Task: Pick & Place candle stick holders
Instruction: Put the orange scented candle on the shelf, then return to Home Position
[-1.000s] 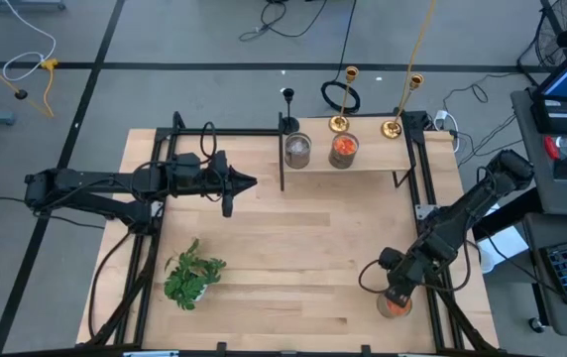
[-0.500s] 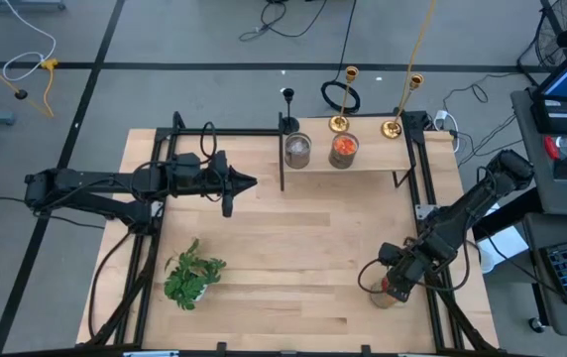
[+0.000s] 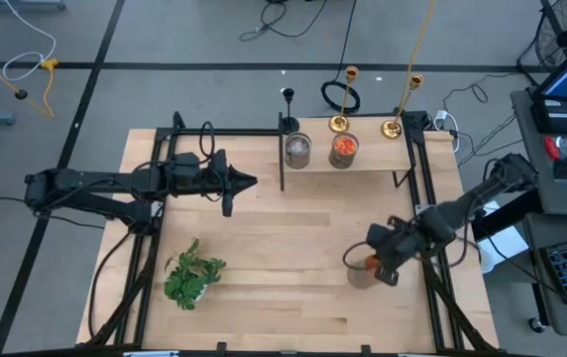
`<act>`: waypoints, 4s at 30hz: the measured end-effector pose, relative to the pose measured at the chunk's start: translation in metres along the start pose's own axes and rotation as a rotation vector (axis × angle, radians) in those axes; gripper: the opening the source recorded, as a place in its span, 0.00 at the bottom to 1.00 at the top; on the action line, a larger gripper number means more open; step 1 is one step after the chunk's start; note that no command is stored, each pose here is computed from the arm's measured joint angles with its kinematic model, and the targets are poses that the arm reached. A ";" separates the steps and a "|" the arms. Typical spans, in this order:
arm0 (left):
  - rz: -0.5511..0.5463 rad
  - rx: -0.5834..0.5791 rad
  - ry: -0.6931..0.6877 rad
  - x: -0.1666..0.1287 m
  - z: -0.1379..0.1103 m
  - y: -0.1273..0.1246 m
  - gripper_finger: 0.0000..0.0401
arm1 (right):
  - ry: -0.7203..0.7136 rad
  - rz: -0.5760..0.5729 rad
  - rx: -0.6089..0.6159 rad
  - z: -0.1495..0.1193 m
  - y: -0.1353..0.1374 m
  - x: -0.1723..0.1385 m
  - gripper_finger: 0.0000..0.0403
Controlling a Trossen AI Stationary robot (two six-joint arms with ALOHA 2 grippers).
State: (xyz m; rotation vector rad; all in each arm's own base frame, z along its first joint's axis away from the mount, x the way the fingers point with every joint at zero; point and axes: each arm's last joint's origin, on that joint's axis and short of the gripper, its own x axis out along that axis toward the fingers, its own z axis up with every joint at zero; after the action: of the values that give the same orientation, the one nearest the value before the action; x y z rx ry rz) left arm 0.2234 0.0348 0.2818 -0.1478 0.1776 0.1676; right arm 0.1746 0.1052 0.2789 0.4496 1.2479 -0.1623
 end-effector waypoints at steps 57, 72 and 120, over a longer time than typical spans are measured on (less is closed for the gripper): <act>0.001 0.095 0.008 0.000 -0.001 0.000 0.10 | -0.087 -0.619 0.399 0.089 -0.217 -0.117 0.00; 0.001 0.091 0.008 0.000 -0.001 0.000 0.10 | -0.104 -0.628 0.552 0.084 -0.227 -0.121 0.01; -0.007 0.058 -0.072 -0.013 0.011 -0.001 0.10 | -0.408 -0.612 0.391 0.034 -0.192 -0.149 0.22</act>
State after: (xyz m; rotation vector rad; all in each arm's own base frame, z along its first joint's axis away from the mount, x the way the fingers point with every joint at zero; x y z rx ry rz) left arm 0.2131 0.0333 0.2948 -0.0845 0.1101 0.1602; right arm 0.0878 -0.1002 0.3812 0.3318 0.9129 -0.9832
